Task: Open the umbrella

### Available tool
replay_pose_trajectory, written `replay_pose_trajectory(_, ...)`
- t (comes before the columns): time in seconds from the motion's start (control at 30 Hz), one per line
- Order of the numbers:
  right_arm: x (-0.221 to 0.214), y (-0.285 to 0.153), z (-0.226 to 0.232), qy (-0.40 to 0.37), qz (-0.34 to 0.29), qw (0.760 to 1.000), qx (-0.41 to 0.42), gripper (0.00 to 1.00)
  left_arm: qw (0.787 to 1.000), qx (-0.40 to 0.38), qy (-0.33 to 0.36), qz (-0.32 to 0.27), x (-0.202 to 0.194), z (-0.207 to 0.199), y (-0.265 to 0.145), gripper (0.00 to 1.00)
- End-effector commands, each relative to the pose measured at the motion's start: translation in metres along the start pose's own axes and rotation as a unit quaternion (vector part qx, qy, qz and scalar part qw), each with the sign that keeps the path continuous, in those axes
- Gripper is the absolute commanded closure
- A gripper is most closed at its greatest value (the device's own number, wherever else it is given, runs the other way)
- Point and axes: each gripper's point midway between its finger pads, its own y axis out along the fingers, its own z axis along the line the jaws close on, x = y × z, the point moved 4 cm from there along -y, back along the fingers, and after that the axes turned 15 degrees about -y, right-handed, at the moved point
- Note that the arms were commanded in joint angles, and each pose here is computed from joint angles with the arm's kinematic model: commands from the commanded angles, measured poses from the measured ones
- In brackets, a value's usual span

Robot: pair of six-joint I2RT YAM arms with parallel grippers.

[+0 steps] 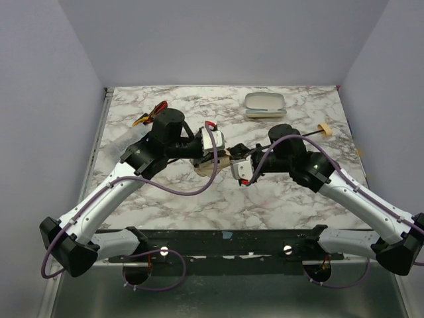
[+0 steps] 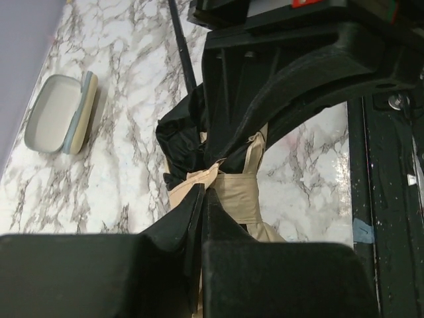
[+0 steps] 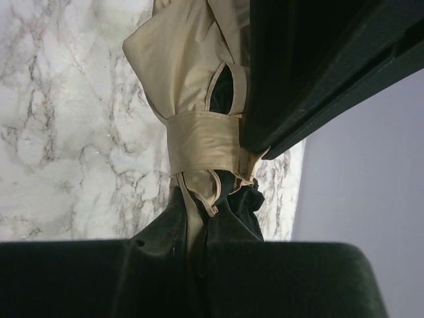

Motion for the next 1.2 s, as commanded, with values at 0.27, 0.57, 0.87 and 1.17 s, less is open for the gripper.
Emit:
replay_pose_trajectory(0.27,0.028,-0.015,-0.016,-0.076,-0.049,0.995,-0.044,1.00,0.972,0.216,-0.086,0.018,-0.002,0.083,-0.010,1.00)
replay_pose_trajectory(0.57,0.008,-0.015,-0.047,0.074,0.022,0.989,-0.128,1.00,0.981,0.122,-0.153,-0.002,0.002,0.069,-0.017,0.55)
replay_pose_trajectory(0.87,-0.025,-0.022,-0.061,0.329,0.053,0.919,-0.213,1.00,0.947,0.201,-0.212,-0.134,0.022,0.113,-0.077,0.02)
replay_pose_trajectory(1.17,-0.049,-0.022,-0.069,0.576,-0.024,0.798,-0.176,1.00,0.988,0.094,0.015,-0.119,0.015,0.078,-0.080,0.02)
